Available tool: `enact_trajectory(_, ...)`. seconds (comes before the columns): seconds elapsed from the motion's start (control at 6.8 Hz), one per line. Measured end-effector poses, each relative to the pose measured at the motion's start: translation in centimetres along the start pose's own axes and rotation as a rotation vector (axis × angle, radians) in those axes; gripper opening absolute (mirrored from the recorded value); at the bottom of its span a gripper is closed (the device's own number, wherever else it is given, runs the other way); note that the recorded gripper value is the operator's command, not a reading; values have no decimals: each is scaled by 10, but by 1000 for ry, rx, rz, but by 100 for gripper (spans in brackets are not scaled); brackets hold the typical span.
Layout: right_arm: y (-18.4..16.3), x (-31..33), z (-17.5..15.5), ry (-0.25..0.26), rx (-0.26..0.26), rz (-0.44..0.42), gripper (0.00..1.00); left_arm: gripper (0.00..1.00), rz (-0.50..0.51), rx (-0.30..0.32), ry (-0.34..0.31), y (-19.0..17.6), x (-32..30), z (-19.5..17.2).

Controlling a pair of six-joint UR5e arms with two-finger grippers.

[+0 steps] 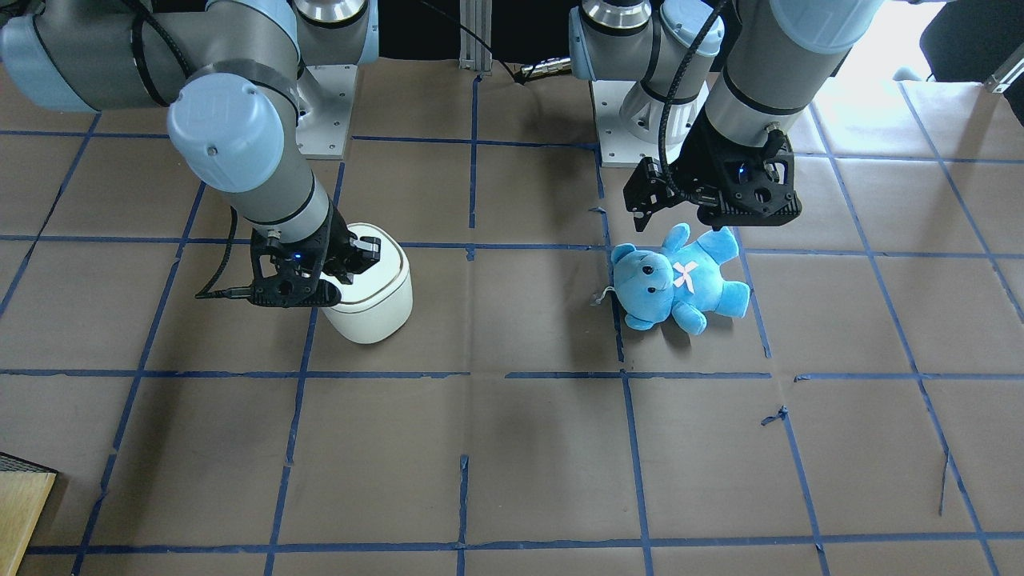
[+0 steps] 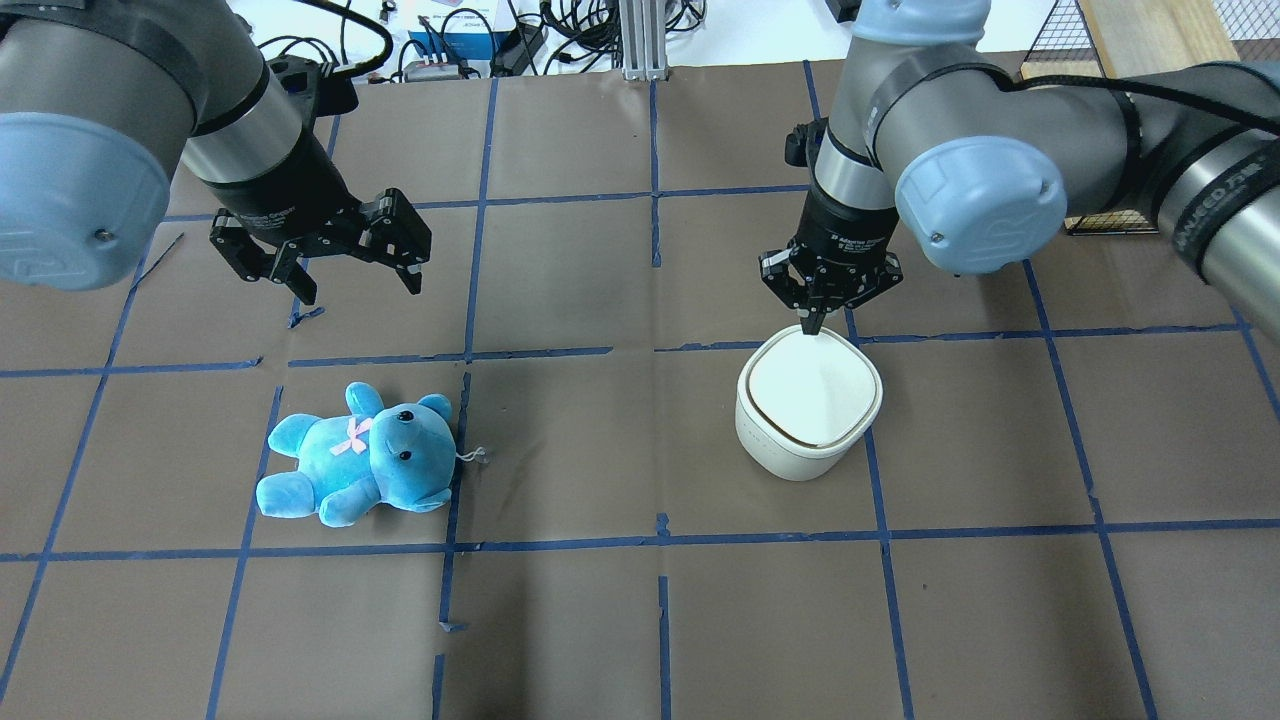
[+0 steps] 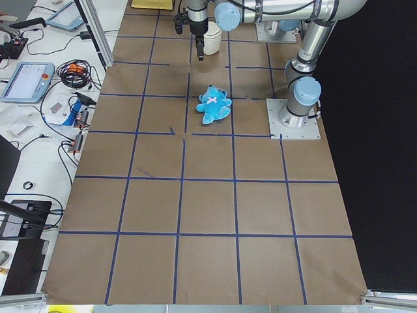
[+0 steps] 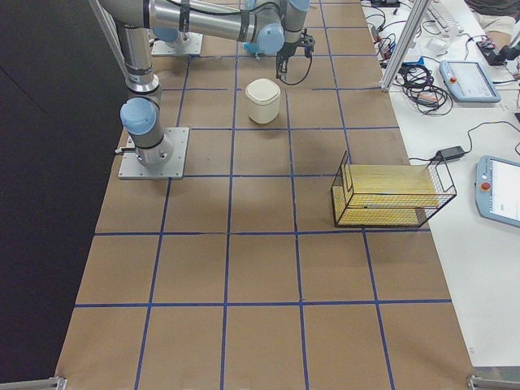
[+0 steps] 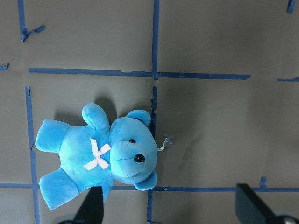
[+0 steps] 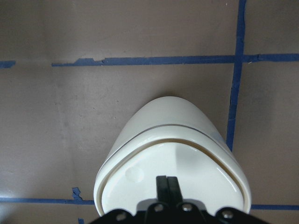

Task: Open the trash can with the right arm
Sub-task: 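Lower the right gripper onto the lid's edge farthest from the robot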

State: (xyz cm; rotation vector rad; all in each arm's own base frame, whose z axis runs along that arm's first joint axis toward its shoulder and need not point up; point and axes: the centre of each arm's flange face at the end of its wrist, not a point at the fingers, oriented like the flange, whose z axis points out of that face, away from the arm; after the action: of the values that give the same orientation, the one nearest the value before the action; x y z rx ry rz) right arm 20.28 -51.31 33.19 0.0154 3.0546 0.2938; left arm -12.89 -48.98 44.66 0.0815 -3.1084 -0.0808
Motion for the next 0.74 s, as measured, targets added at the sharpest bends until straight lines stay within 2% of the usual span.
enact_trajectory(0.29,6,-3,16,-7,-31,9,8,100,0,0,0,0,0,0)
enact_trajectory(0.74,11,-20,19,-43,-38,20,9,100,0,0,0,0,0,0)
